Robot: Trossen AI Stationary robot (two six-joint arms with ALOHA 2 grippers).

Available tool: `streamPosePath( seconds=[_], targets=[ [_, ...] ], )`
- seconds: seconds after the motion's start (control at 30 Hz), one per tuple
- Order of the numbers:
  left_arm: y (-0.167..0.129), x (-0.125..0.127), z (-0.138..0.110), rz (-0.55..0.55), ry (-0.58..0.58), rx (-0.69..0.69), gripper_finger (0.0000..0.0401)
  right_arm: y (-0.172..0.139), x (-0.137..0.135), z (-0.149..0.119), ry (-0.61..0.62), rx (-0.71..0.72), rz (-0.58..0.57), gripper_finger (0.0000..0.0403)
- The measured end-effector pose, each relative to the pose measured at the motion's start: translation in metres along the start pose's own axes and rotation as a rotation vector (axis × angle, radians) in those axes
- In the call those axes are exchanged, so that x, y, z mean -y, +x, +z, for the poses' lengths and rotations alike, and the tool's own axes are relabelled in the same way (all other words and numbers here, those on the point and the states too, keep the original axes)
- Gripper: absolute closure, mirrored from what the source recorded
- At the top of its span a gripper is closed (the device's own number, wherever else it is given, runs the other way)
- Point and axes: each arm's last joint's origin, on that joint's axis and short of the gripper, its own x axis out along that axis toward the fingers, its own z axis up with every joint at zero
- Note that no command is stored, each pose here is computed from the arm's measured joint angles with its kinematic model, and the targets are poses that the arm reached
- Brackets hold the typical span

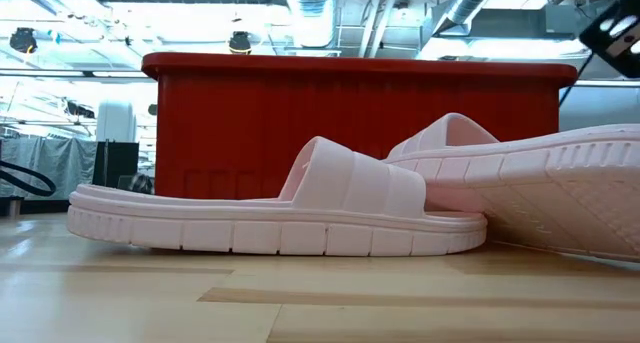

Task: Pick and place slides into bin
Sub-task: Put the right pink slide into the red container

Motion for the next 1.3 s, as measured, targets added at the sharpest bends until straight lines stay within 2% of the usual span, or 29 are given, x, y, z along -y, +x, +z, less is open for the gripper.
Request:
streamPosePath(
  seconds=[0.23, 0.53, 0.73, 1.0, 1.3],
  targets=[
    [0.0, 0.0, -0.001, 0.003, -0.001, -0.011, 0.0186, 0.034, -0.014, 0.007, -0.048, -0.088, -0.069, 0.0237],
    [0.0, -0.001, -0.003, 0.006, 0.005, -0.025, 0.0186, 0.065, -0.023, 0.01, -0.049, -0.161, -0.124, 0.0231],
    [0.0, 0.0, -0.003, -0.022, -0.009, -0.033, 0.0186, 0.074, -0.022, 0.003, -0.029, -0.266, -0.192, 0.0217],
    [0.0, 0.002, -0.003, -0.096, -0.011, -0.052, 0.0186, 0.09, -0.022, 0.001, -0.031, -0.3, -0.217, 0.02],
    [0.0, 0.002, -0.003, -0.097, -0.037, -0.054, 0.0186, 0.119, -0.008, -0.01, -0.018, -0.347, -0.286, 0.0208]
  ],
)
